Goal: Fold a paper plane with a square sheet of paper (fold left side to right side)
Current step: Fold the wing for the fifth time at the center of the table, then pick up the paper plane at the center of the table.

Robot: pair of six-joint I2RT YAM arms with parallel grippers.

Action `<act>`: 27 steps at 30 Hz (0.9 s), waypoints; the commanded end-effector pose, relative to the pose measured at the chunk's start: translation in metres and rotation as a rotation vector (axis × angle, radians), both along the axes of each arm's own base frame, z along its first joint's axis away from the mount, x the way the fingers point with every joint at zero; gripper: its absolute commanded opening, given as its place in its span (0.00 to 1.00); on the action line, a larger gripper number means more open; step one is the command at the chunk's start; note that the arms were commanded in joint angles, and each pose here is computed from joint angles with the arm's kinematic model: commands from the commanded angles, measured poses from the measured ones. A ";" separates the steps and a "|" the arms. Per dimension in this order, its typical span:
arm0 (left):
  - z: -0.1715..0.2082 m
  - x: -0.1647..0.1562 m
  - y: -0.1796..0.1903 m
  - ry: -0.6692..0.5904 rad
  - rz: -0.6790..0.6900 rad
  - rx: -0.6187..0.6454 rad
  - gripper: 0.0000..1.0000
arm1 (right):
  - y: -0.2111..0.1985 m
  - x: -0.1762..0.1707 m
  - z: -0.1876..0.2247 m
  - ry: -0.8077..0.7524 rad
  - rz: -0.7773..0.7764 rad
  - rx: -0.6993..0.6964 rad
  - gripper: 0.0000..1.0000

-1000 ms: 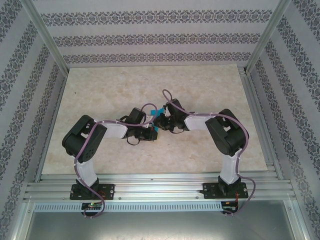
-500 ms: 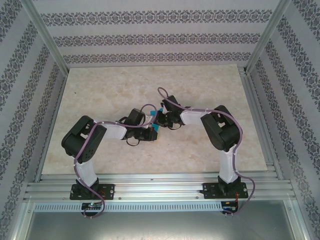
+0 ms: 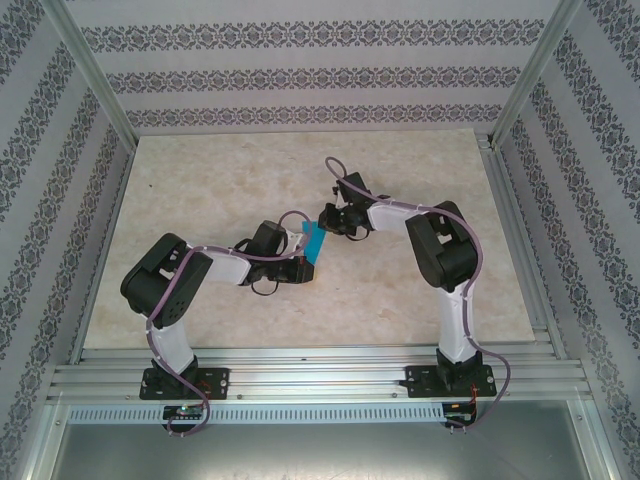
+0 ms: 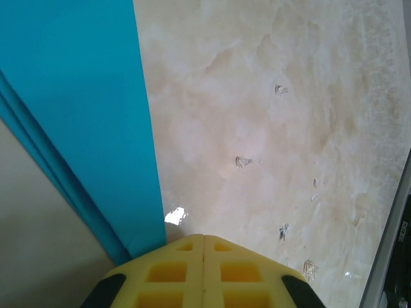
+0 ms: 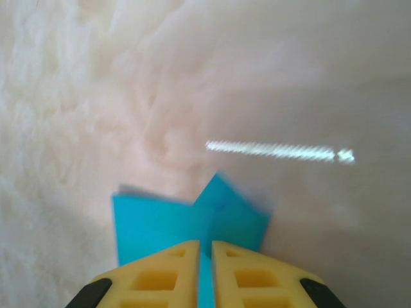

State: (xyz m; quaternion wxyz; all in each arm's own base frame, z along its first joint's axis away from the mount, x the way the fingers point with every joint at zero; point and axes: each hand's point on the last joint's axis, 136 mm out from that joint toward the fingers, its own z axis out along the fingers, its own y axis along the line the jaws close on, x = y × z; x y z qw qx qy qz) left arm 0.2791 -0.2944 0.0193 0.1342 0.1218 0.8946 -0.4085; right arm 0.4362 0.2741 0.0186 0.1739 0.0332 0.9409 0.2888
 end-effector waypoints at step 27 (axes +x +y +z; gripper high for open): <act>0.137 0.048 0.159 -0.081 0.544 0.014 0.58 | 0.004 -0.093 0.085 -0.171 0.016 -0.450 0.54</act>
